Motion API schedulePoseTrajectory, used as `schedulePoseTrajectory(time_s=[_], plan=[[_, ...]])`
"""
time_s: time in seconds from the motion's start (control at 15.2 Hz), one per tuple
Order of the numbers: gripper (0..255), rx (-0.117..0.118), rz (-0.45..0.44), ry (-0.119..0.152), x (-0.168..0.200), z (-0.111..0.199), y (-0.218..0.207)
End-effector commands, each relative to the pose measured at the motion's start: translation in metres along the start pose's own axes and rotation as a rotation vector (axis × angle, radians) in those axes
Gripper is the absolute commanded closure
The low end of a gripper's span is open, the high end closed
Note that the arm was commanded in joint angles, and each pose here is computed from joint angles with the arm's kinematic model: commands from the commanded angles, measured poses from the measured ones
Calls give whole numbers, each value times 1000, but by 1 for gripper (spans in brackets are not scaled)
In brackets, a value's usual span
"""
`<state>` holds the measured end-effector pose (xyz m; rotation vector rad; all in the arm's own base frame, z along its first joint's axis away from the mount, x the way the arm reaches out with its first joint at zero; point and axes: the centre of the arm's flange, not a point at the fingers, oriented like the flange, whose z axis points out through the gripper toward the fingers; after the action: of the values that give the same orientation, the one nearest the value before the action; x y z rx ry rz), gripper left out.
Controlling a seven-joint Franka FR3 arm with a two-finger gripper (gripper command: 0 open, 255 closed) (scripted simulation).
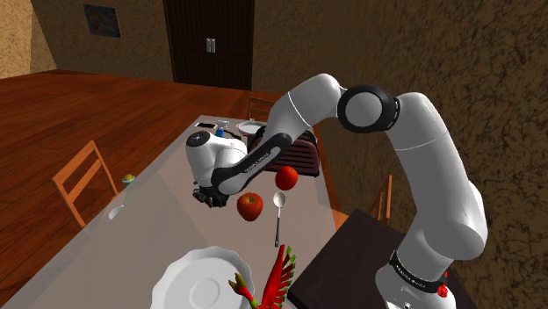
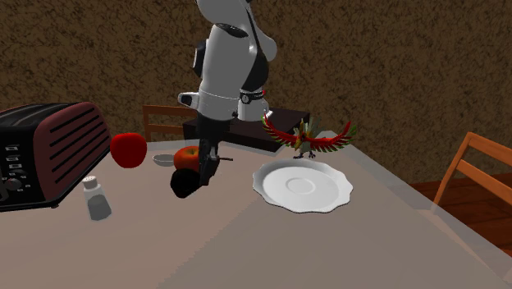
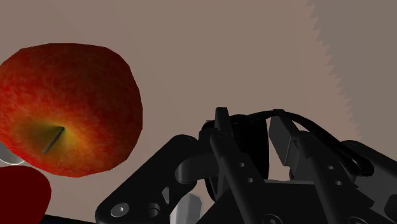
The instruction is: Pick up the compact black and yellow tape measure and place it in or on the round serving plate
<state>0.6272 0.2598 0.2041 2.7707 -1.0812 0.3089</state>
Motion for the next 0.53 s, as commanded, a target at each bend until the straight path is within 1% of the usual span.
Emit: schedulePoseTrajectory(time_s=[0.0, 0.13, 0.46], plan=[[255, 0, 0, 0, 1, -11, 0], [255, 0, 0, 0, 4, -21, 1], [255, 0, 0, 0, -61, -35, 3]])
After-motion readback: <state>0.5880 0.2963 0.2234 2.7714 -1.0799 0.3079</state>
